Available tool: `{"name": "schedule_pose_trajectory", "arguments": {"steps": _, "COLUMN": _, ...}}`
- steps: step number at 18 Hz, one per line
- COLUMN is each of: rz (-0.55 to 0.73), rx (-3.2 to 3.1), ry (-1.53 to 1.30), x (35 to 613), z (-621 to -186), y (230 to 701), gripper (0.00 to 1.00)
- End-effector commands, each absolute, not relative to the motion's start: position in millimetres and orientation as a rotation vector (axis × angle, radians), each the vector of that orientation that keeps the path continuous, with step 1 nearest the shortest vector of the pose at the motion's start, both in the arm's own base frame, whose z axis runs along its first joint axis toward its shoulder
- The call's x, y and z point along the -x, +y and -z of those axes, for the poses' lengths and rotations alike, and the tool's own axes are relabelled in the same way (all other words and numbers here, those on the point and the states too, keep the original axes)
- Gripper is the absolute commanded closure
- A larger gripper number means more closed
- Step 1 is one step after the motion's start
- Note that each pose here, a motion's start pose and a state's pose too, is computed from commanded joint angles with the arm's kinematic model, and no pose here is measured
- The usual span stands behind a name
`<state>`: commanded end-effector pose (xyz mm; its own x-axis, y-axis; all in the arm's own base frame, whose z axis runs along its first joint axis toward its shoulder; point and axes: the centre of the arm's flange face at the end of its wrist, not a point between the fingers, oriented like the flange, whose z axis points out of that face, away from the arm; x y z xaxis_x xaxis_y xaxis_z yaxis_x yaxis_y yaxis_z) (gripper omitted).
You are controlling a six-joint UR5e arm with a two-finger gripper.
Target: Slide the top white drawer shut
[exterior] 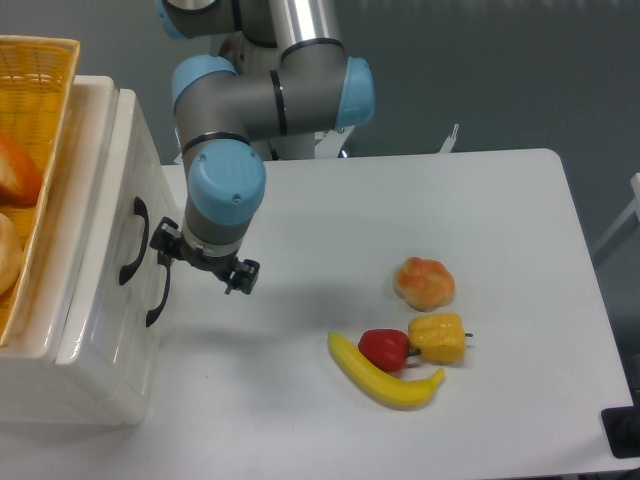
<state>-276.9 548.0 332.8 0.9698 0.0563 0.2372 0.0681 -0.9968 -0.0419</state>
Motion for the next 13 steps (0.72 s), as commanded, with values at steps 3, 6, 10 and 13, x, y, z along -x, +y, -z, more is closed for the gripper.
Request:
{"name": "schedule_pose_trajectory", "arguments": {"steps": 3, "rz": 0.318, "rx": 3.048, "ry": -0.126, "x": 326, "z": -343, "y": 523, "gripper": 0.0}}
{"name": "schedule_pose_trajectory", "arguments": {"steps": 6, "rz": 0.235, "rx": 3.068, "ry": -0.131, "x": 358, "z": -355, "y": 499, "gripper": 0.0}}
{"name": "schedule_pose_trajectory", "arguments": {"steps": 10, "rz": 0.152, "rx": 3.073, "ry": -0.145, "x": 400, "z": -374, "y": 459, "gripper": 0.0}}
{"name": "schedule_pose_trajectory", "arguments": {"steps": 13, "rz": 0.064, "rx": 3.079, "ry": -0.066, "x": 406, "z": -399, "y": 441, "gripper": 0.0}}
